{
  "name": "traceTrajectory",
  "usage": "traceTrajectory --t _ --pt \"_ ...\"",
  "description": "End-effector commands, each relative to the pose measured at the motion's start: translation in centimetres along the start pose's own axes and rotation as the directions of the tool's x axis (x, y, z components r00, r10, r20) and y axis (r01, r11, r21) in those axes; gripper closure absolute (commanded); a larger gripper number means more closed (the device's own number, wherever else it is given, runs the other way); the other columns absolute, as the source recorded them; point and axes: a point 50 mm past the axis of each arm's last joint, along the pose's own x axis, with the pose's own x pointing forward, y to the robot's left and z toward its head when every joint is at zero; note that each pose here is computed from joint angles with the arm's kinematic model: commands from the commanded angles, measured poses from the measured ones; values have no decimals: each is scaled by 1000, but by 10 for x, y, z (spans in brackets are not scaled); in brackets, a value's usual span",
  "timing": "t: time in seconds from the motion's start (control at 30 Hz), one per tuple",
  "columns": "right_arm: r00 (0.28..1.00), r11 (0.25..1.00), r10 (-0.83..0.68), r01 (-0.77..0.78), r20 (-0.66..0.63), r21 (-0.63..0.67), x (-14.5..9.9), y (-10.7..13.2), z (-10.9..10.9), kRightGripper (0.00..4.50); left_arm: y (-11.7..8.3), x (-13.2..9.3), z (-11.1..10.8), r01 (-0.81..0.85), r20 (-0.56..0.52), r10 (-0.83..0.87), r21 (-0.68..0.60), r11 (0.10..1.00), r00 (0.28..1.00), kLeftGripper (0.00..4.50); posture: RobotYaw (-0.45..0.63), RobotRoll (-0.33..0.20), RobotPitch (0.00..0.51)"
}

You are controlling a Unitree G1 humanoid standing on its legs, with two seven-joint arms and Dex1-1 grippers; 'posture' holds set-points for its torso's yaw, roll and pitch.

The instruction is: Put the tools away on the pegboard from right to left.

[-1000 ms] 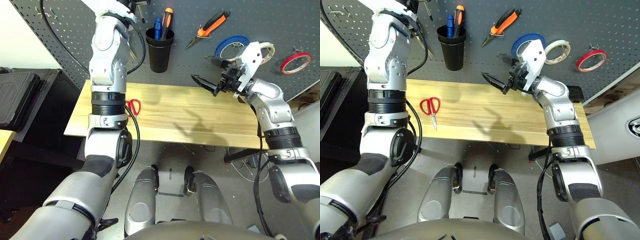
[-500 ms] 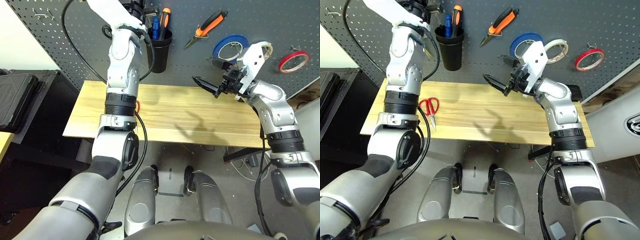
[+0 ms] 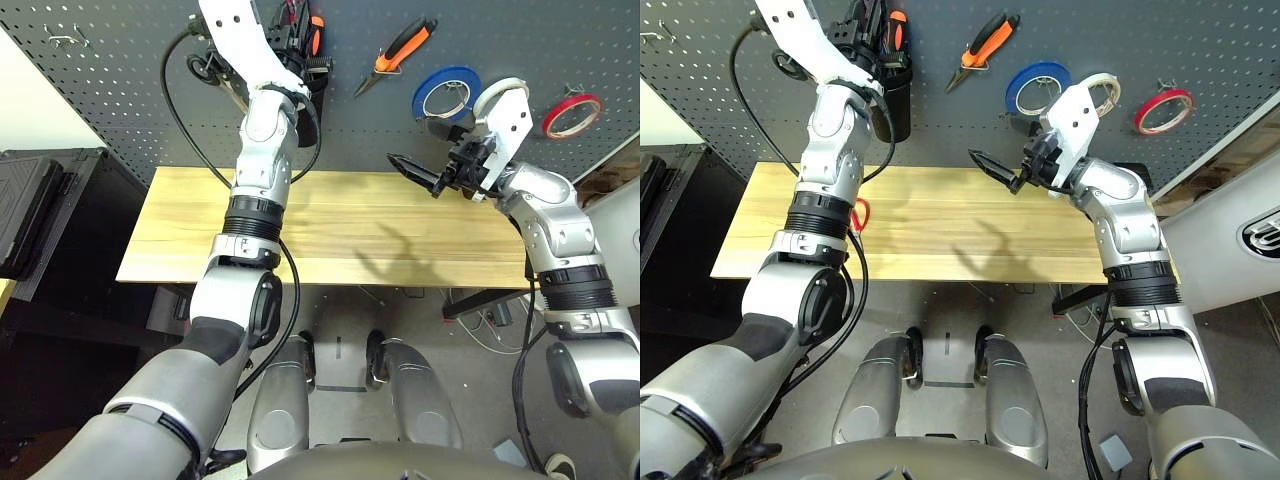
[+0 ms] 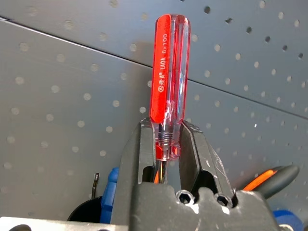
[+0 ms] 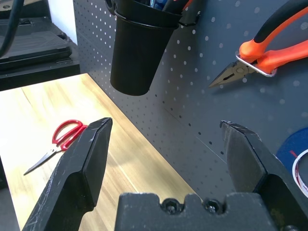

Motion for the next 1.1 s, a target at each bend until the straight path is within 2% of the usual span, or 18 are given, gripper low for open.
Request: traceTrajectory --t 0.03,0.4,0.63,0.73,0.77,1.1 --pt "1000 1000 -2 2 10 -2 -1 0 3 0 -2 -3 -6 22 -11 -22 26 999 1000 3795 -34 0 180" --pt "997 997 -42 37 71 74 4 -4 13 0 7 -6 -12 14 -37 -11 65 998 999 3795 -30 0 177" --pt "997 997 -41 36 67 74 5 -4 12 0 13 -7 -11 45 -71 -36 127 991 997 1275 -21 0 171" --pt "997 996 -40 35 64 77 5 -4 11 0 16 -8 -3 73 -72 -61 182 981 996 133 -9 0 170" --pt "997 996 -39 34 64 77 6 -4 11 0 17 -9 4 84 -57 -75 185 979 996 18 -2 0 171" --pt "998 997 -15 9 66 83 13 -3 9 0 26 -30 62 187 -47 -181 267 945 982 18 65 0 169"
